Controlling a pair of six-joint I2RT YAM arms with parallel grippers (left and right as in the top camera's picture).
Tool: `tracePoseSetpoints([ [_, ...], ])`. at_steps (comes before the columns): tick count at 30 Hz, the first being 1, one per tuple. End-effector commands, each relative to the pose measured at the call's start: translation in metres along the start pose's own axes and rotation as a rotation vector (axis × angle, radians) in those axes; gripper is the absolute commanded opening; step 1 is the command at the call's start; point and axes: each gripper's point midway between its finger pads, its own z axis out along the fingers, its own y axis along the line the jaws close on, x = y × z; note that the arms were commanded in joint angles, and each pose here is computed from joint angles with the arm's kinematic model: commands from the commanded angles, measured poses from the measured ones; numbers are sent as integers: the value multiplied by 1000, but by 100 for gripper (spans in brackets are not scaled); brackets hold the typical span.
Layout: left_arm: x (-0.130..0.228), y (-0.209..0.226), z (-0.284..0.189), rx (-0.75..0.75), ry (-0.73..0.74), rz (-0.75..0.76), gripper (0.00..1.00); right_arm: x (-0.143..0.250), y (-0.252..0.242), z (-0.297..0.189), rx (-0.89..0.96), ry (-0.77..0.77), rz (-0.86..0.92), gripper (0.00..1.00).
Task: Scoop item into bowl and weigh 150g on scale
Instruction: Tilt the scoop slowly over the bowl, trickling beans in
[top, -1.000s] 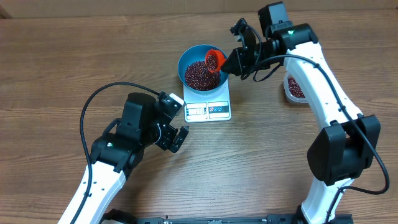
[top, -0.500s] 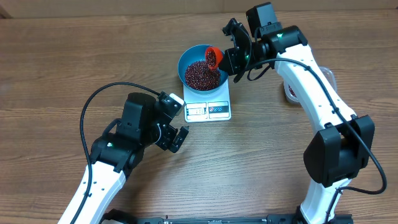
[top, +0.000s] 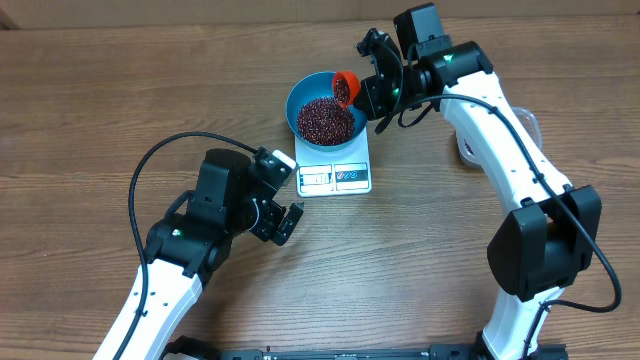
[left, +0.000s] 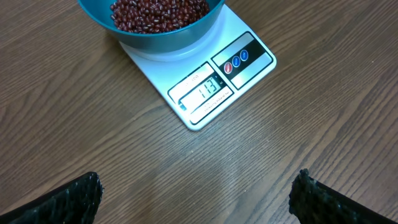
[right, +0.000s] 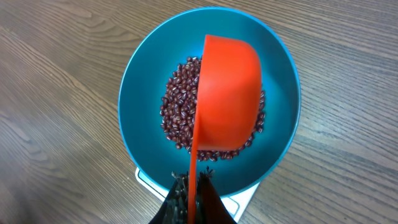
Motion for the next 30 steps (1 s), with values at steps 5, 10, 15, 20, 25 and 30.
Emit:
tracePoseSetpoints([
  [5,4,-3,3,16,10,22,99,-11,8,0,89,-19,-102,4],
  [10,4,-3,3,15,10,22,100,-10,12,4,137,-10,-129,4],
  [15,4,-3,3,15,10,22,100,-11,15,5,139,-14,-146,4],
  [20,4,-3,3,15,10,22,100,-12,15,5,140,-17,-150,4],
  [25,4,-3,3,16,10,22,100,-11,16,6,139,-14,-166,4],
  [30,4,-3,3,16,10,22,99,-9,21,6,109,-6,-163,4],
])
